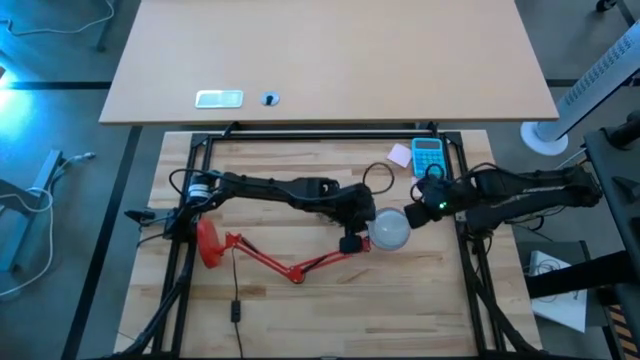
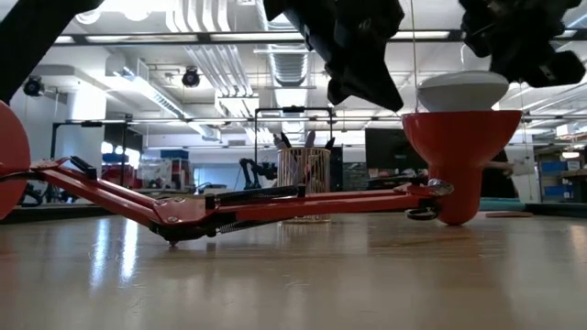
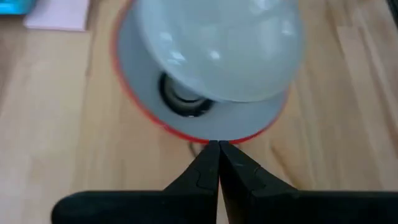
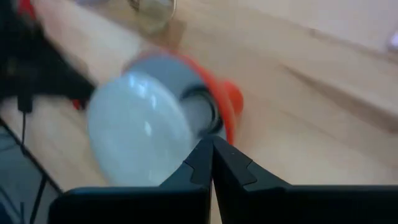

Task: Screw lightbulb
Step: Remove the light bulb from the lamp

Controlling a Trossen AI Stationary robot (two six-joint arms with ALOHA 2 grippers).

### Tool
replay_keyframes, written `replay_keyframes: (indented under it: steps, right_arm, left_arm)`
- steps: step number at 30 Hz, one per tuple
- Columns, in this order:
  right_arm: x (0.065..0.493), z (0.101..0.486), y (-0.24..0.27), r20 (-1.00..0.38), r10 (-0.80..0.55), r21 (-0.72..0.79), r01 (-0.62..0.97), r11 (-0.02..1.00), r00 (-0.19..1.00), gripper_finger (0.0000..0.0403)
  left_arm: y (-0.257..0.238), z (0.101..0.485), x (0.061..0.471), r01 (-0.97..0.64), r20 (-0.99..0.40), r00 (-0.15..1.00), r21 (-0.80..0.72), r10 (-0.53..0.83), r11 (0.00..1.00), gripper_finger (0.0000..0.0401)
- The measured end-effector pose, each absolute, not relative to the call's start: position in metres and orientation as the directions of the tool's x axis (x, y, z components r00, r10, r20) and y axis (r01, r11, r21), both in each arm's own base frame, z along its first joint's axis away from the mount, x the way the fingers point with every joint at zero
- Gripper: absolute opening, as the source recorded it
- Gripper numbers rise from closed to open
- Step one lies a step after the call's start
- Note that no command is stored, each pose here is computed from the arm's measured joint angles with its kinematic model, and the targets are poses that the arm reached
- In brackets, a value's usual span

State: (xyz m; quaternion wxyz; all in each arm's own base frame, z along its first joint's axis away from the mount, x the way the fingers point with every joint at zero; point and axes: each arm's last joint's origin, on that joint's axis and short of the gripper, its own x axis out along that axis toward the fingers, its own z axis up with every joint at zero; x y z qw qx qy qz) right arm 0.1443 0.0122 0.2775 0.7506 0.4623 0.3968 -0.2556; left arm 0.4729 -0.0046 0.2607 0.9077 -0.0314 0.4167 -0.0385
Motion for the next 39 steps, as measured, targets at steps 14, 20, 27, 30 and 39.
replay_keyframes:
  steps: [14, 20, 27, 30, 39]
  right_arm:
    - [0.155, 0.263, 0.052, -0.892, 0.096, 0.442, 0.805, 0.395, 0.442, 0.0]
    - [0.157, 0.264, 0.041, -0.888, 0.023, 0.431, 0.814, 0.39, 0.459, 0.0]
    - [0.15, 0.274, 0.017, -0.853, -0.066, 0.448, 0.792, 0.415, 0.517, 0.0]
    - [0.145, 0.278, 0.01, -0.84, -0.078, 0.457, 0.779, 0.43, 0.536, 0.0]
    - [0.132, 0.282, 0.032, -0.859, 0.062, 0.481, 0.759, 0.438, 0.509, 0.0]
  left_arm:
    - [0.015, 0.27, 0.481, 0.093, -0.669, 0.74, 0.008, -0.064, 0.996, 0.0]
    - [0.005, 0.268, 0.482, 0.108, -0.671, 0.737, -0.004, -0.083, 0.994, 0.0]
    - [-0.02, 0.267, 0.481, 0.133, -0.675, 0.727, -0.035, -0.122, 0.99, 0.0]
    - [-0.022, 0.266, 0.477, 0.118, -0.704, 0.698, -0.061, -0.127, 0.991, 0.0]
    - [0.005, 0.278, 0.469, 0.089, -0.713, 0.697, -0.019, -0.076, 0.996, 0.0]
